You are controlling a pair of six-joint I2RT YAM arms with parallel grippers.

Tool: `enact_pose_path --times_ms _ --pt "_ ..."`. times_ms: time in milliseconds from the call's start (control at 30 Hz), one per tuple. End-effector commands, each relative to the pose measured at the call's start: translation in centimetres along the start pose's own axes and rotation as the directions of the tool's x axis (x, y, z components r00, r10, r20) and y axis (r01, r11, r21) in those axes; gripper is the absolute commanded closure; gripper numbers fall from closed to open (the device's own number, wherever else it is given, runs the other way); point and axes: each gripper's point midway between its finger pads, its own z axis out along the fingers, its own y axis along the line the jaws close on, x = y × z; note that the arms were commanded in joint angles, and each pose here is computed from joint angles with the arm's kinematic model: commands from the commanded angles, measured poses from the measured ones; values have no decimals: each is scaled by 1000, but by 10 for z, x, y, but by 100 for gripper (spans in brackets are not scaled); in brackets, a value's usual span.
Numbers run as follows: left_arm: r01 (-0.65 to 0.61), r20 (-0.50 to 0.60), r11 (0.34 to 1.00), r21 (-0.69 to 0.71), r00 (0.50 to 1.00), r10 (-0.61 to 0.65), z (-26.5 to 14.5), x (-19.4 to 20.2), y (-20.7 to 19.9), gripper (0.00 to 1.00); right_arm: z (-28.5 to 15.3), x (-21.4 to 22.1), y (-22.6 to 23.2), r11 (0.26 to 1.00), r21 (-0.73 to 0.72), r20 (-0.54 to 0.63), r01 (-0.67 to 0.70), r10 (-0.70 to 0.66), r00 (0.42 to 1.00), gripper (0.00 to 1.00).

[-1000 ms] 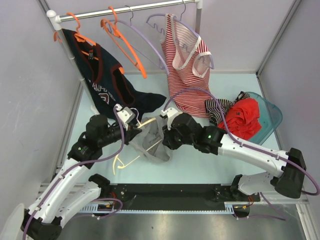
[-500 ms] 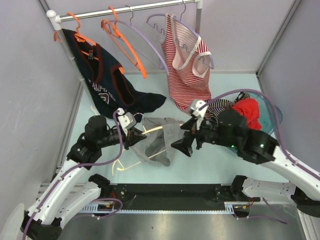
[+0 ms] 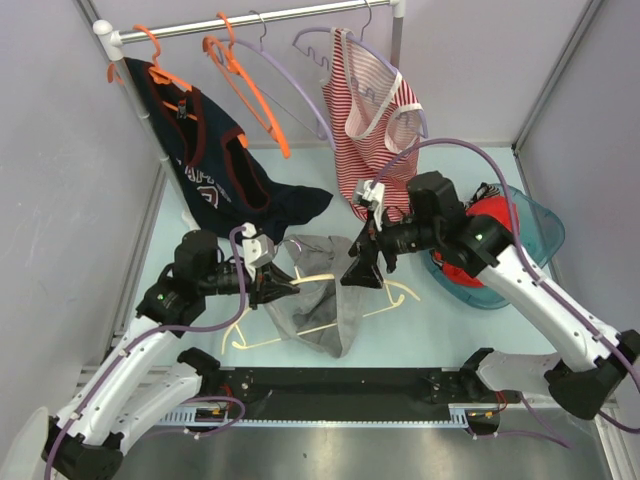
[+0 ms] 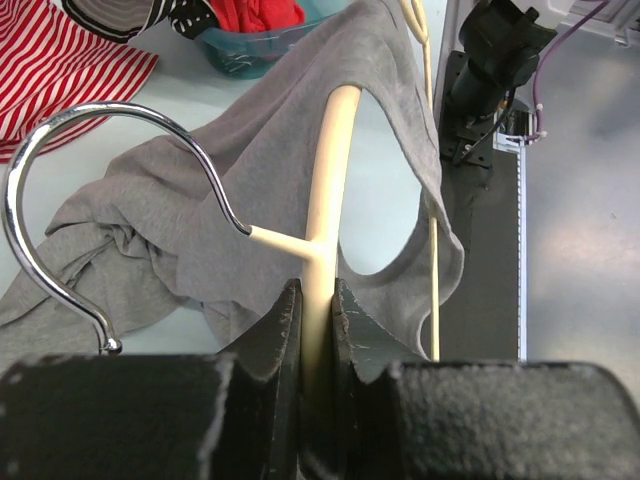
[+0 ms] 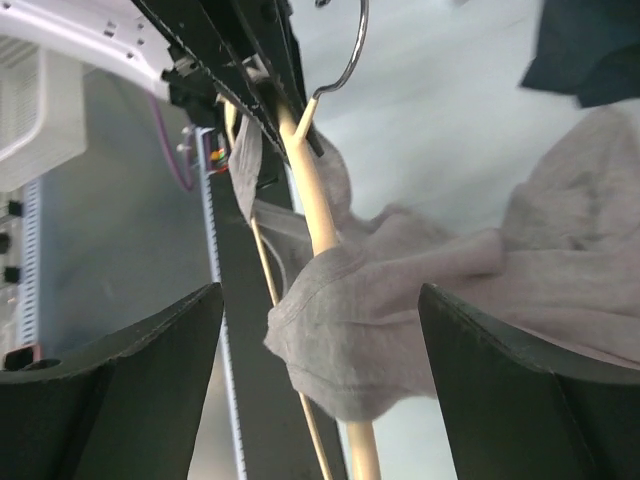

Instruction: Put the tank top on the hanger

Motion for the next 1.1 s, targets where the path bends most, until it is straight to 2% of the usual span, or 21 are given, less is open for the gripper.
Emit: enact_pose_path --times_ms 0,600,700,733,767,800,833,900,967,1000,1033,1067 --pt "-98 69 993 64 993 94 -3 -24 -15 96 -2 -1 24 988 -153 -22 -4 0 1000 17" --pt "-113 71 993 40 991 110 -4 -25 -14 100 25 43 29 970 -223 -176 -98 59 983 24" --pt "-112 68 994 22 992 110 -4 -25 -11 100 27 45 34 969 -229 -186 -91 48 981 37" --pt "-114 69 993 17 991 112 -4 -25 -10 100 27 46 34 969 -229 -186 -89 46 981 50" --pt "-116 70 993 12 991 115 -4 -26 -10 100 28 47 34 969 -228 -192 -91 46 980 57" --pt "-113 70 994 -2 991 113 -4 -26 -8 100 27 47 34 970 -224 -191 -89 46 981 77" --pt "-111 71 994 -10 991 112 -5 -26 -7 100 28 49 34 971 -222 -195 -93 49 980 87" --pt "-110 73 993 -41 991 113 -6 -28 -2 100 29 49 30 977 -198 -190 -84 46 981 100" --pt "-100 78 993 -59 991 104 -6 -28 0 100 31 49 27 980 -181 -184 -81 47 982 100" --pt "-97 80 993 -65 992 102 -6 -29 1 95 31 48 25 984 -163 -175 -74 45 984 100" --pt "-95 82 993 -70 992 100 -6 -30 2 72 31 46 24 986 -153 -163 -72 47 985 100" --pt "-83 80 994 -76 993 89 -6 -29 4 58 34 45 20 988 -137 -146 -70 50 988 100"
